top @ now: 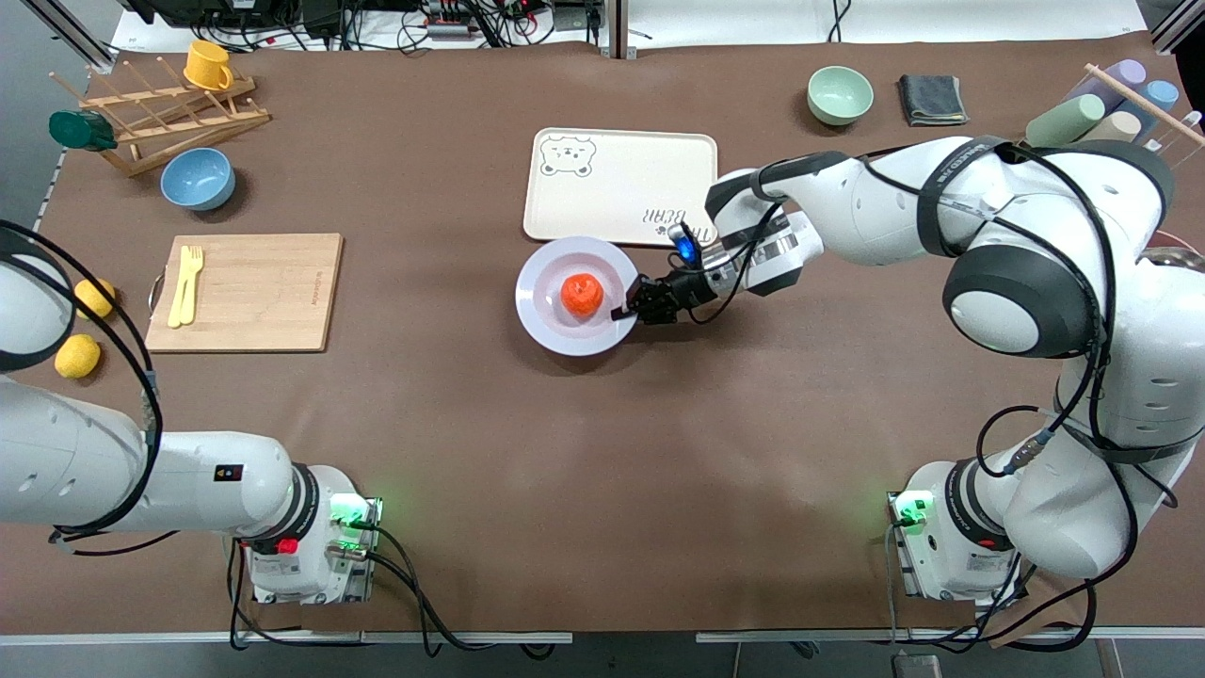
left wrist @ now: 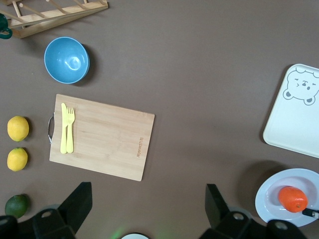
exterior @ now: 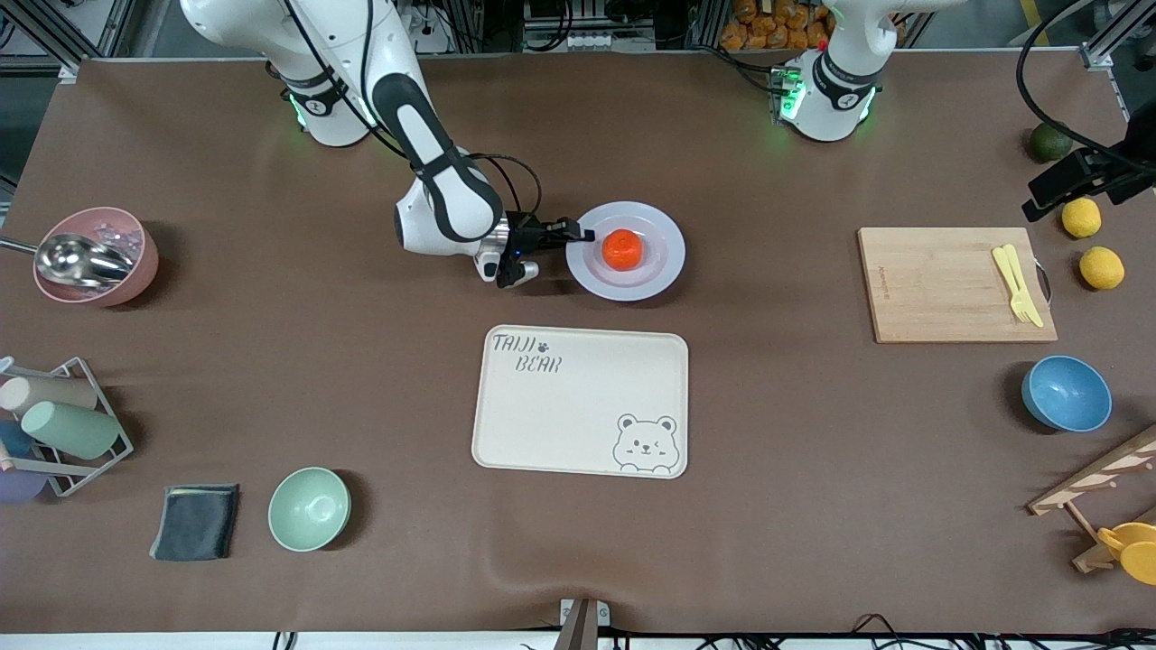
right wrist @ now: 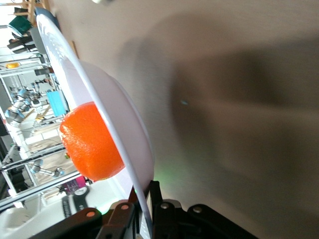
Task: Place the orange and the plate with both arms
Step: 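Slide the plate with the right gripper onto the cream bear tray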
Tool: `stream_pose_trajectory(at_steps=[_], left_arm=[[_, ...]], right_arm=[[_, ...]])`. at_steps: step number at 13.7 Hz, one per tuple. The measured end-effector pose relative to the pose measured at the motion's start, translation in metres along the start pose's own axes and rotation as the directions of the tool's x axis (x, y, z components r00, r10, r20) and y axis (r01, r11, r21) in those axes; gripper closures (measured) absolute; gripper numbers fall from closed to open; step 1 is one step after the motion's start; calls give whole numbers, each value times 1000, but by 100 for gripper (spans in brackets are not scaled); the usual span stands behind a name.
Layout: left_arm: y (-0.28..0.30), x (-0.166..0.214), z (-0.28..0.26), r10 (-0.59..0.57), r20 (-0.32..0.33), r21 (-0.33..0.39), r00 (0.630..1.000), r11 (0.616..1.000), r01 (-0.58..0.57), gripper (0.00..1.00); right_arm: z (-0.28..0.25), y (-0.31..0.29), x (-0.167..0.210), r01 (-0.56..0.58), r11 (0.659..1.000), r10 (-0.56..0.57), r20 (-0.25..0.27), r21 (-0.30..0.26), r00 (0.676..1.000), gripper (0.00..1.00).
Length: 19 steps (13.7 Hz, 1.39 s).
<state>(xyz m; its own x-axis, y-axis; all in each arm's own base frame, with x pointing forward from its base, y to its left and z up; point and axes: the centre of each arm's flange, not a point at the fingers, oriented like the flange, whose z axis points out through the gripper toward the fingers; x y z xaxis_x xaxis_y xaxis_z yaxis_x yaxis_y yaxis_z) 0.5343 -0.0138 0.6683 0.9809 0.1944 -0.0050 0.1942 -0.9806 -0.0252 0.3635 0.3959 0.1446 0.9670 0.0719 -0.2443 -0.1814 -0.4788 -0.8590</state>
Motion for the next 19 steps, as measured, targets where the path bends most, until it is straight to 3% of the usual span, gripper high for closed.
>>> stream_pose_trajectory(at_steps=[8, 15, 19], left_arm=[[3, 0, 5, 6, 10, 2, 1000, 1000, -6, 0], [12, 2, 25, 20, 16, 4, 1000, 1000, -20, 0], [12, 2, 27, 29, 20, 5, 999, 1000, -29, 0]], right_arm=[[-22, -74, 48, -159, 981, 167, -66, 115, 984, 91], [-55, -70, 124, -214, 973, 223, -108, 87, 969, 91], [-54, -53, 157, -210, 975, 218, -166, 67, 962, 91]])
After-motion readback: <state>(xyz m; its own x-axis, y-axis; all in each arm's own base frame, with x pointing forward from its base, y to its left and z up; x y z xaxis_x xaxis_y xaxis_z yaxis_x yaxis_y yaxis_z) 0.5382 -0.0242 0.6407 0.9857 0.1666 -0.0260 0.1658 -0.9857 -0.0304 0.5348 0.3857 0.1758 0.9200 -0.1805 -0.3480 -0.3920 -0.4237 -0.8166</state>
